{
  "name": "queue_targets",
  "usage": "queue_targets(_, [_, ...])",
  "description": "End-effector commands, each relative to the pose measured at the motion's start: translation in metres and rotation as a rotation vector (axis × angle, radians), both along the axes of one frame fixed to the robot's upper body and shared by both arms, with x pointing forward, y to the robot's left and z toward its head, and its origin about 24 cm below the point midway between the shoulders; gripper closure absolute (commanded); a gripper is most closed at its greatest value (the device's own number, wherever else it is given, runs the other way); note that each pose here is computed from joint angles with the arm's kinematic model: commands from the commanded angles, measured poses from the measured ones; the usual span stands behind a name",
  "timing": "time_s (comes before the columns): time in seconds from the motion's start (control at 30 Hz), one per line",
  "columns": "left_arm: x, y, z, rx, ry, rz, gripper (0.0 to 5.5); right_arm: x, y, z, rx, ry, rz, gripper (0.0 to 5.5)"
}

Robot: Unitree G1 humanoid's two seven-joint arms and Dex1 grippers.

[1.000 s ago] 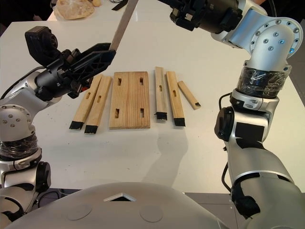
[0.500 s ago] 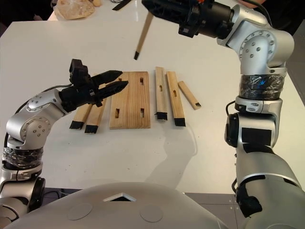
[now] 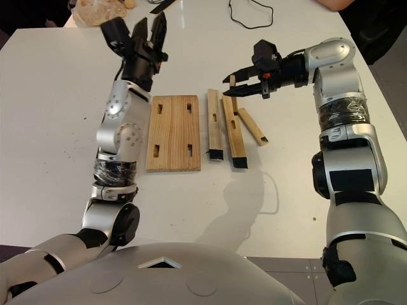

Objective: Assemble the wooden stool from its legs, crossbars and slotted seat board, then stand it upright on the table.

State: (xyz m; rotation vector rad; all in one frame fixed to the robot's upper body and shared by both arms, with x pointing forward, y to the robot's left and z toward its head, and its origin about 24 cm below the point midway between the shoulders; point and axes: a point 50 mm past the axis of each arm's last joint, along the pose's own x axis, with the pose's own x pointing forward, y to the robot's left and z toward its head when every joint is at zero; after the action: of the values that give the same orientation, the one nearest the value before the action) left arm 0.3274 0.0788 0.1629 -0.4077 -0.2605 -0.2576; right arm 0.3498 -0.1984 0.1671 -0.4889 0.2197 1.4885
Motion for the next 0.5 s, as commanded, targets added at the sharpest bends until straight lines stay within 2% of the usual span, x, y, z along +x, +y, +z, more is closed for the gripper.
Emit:
queue_targets(0.03, [0.0,-0.011,-0.009,0.109,-0.024,-0.049,3.01,0.003,0.004,-0.006,-0.005,0.009,0.026,4.2])
queue_targets(0.23, [-0.003,-0.016,-0.008,0.194,-0.069,-0.035,3.01,-0.001,0.004,-0.017,0.033,0.035,0.032,4.2])
queue_targets(0.5, [-0.003,-0.014,-0.01,0.186,-0.059,-0.044,3.01,-0.009,-0.006,-0.037,0.055,0.104,-0.005,4.2])
